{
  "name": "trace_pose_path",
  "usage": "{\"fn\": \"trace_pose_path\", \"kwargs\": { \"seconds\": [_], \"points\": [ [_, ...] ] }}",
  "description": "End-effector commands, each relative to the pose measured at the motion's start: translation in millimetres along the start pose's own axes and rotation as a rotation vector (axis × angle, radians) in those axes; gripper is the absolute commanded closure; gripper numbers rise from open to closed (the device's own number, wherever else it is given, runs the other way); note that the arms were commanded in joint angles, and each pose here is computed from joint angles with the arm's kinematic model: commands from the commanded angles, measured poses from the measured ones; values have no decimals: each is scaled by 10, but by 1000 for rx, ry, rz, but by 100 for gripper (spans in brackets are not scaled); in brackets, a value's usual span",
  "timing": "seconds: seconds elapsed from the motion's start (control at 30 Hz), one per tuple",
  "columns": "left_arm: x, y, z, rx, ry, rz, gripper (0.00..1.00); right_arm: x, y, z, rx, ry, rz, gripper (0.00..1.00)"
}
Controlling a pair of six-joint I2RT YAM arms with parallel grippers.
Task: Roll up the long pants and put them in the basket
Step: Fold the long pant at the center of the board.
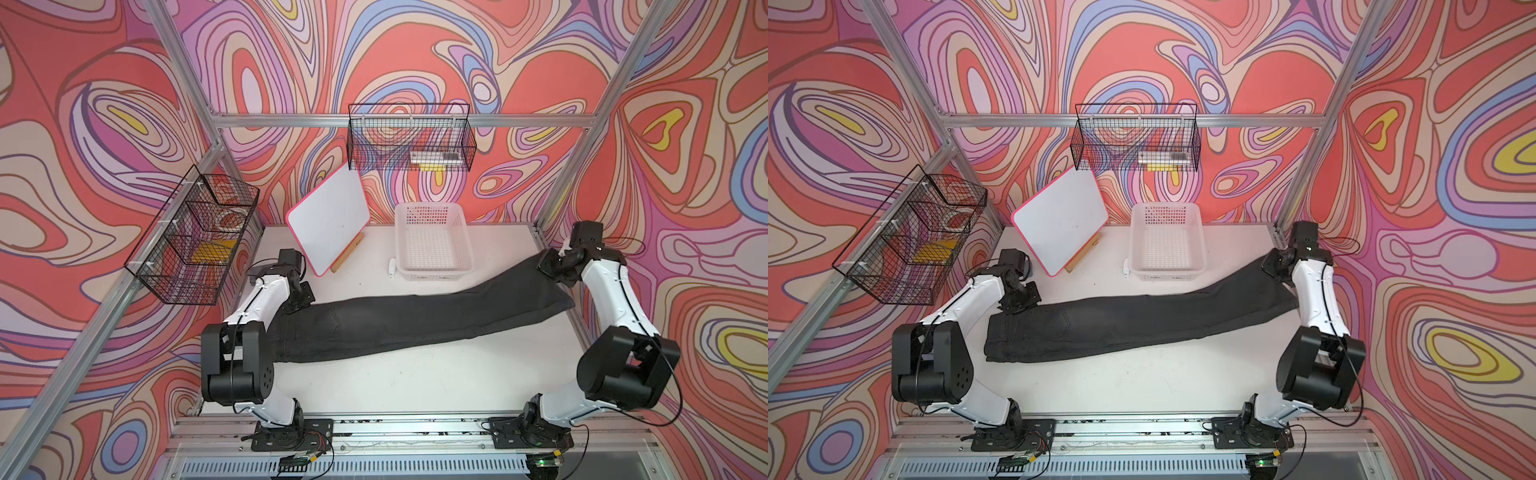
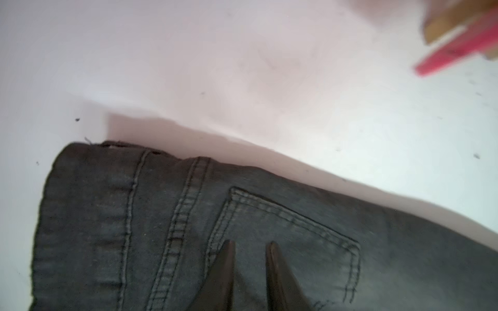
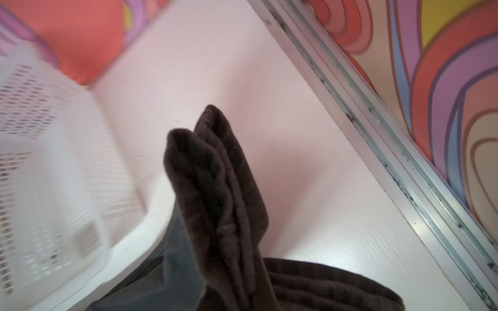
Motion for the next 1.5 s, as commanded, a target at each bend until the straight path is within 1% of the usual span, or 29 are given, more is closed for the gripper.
{"fn": "trace_pose_path", "kwargs": {
  "seconds": [0.0, 0.03, 0.1, 0.13, 0.2, 0.27, 0.33, 0.4, 0.47, 0.53, 0.6, 0.67, 0.77, 0.87, 0.93, 1.0, 1.03, 1.13, 1.23, 1.33, 1.4, 1.47],
  "points": [
    [237, -182, -322, -228, -98, -24, 74, 455, -222, 196, 18, -32, 41, 100],
    [279, -229, -461, -278, -160, -52, 74, 581, -270, 329, 54, -23, 35, 100],
    [292, -307, -702, -333, -298, -84, 72, 779, -375, 551, 113, 11, 42, 100],
    [260, -340, -791, -350, -313, -81, 72, 880, -424, 662, 133, 36, 35, 100],
    [157, -351, -826, -343, -238, -43, 73, 1098, -518, 899, 155, 122, 30, 100],
    [113, -344, -763, -306, -167, -15, 72, 1301, -700, 1197, 192, 210, 27, 100],
    [149, -304, -661, -255, -140, -2, 68, 1419, -1043, 1564, 259, 283, 51, 100],
    [177, -219, -503, -188, -128, 30, 65, 1443, -1452, 1930, 333, 361, 74, 100],
    [156, -154, -289, -117, -89, 69, 65, 1408, -1827, 2279, 374, 449, 112, 100],
    [173, -124, -82, -71, -39, 62, 64, 1343, -2200, 2651, 402, 540, 134, 100],
    [215, -144, 63, -53, 18, 50, 63, 1292, -2525, 3000, 425, 632, 145, 100],
    [226, -191, 212, -27, 75, 53, 56, 1208, -2864, 3323, 448, 712, 176, 100],
    [208, -226, 376, 28, 71, 87, 55, 1029, -3283, 3665, 485, 815, 222, 100],
    [335, -176, 419, 48, 85, 62, 54, 840, -3599, 3873, 498, 885, 265, 100],
    [447, -124, 432, 89, 85, 21, 50, 760, -3738, 3965, 476, 907, 272, 100],
    [501, -86, 462, 126, 102, -12, 48, 769, -3861, 4062, 433, 949, 296, 100],
    [501, -68, 491, 141, 106, -14, 48, 778, -3925, 4101, 426, 974, 307, 100],
    [447, -38, 659, 242, 103, 1, 48, 852, -4135, 4185, 428, 1026, 293, 100],
    [378, -56, 860, 355, 105, 1, 48, 865, -4303, 4253, 404, 1092, 347, 100],
    [317, -63, 1003, 455, 107, 3, 48, 806, -4474, 4268, 419, 1090, 384, 100],
    [289, -63, 1033, 493, 107, -2, 48, 810, -4565, 4250, 426, 1105, 427, 100],
    [280, -64, 1041, 509, 115, 2, 48, 874, -4641, 4224, 463, 1115, 450, 100]
  ]
}}
Point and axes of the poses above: each gripper's point midway between its finger pads, its own x axis back along the fingers, its own z axis along the line the jaws close on, y = z × x, the point moved 9 cm from there along x, back along the fingers, and after that the axes turned 9 degrees about -x, right-handed, at the moved point
